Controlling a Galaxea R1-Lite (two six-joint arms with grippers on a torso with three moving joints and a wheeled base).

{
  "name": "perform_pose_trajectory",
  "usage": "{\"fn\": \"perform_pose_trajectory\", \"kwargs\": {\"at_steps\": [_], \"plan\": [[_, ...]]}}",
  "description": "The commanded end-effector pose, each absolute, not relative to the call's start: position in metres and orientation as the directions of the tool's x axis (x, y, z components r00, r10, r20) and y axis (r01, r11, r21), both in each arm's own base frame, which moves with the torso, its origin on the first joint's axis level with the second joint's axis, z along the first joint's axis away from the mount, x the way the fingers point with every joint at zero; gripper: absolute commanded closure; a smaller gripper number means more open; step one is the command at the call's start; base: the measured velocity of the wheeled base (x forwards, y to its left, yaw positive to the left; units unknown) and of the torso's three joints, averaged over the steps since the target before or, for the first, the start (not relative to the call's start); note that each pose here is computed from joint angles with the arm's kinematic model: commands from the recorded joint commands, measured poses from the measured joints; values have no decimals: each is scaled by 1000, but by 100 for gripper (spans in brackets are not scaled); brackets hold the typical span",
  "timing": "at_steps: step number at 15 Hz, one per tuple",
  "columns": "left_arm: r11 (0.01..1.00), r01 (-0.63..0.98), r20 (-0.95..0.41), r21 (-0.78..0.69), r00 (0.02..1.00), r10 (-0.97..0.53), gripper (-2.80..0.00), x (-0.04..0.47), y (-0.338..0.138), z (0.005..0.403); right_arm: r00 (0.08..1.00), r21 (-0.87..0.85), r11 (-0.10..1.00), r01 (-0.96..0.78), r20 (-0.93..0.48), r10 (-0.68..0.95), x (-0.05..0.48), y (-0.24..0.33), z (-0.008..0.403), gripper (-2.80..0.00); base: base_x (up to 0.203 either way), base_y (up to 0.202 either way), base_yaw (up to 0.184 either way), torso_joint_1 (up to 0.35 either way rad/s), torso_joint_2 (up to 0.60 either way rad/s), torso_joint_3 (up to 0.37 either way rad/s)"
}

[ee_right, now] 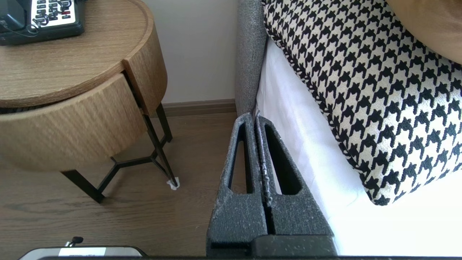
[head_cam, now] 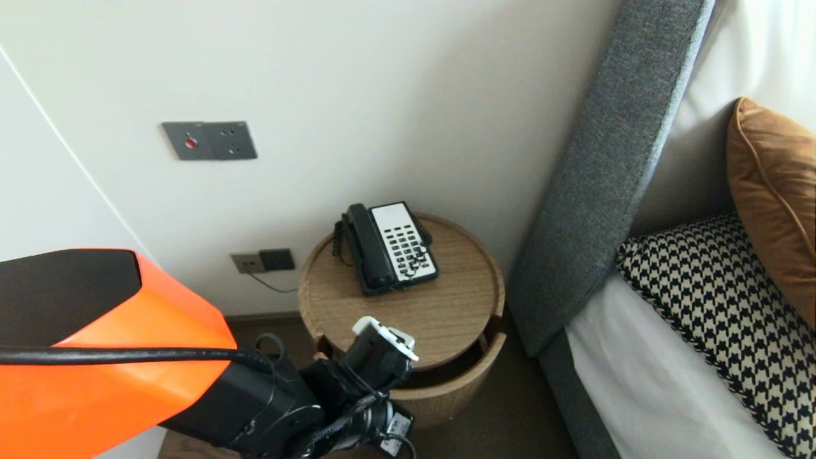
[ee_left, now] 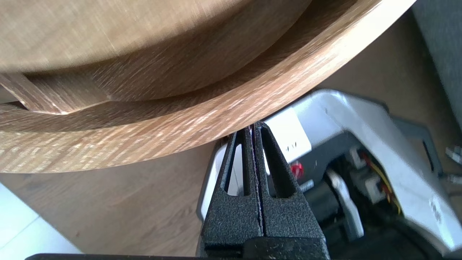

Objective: Close the nightstand drawer

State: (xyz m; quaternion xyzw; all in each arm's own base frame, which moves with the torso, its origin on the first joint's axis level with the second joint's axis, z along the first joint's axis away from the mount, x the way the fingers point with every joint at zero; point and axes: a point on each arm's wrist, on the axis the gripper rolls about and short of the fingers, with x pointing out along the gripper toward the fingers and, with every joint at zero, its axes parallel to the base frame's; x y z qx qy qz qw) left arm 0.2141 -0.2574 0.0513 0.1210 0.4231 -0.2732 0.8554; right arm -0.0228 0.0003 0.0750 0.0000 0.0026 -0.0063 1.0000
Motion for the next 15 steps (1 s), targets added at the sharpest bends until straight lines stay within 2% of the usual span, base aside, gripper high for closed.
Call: {"fn": "perform_pose_trajectory", "kwargs": {"at_steps": [1, 15], "plan": [[832, 554, -782, -26, 507, -362, 0, 222, -258, 51, 1000, 0, 1000, 12, -5, -12, -23, 0, 75, 0, 0, 0, 0, 0, 0, 0], [870, 491, -734, -46, 574, -363, 0, 260, -261, 53, 1000, 0, 1000, 12, -5, -12, -23, 0, 75, 0, 0, 0, 0, 0, 0, 0]]}}
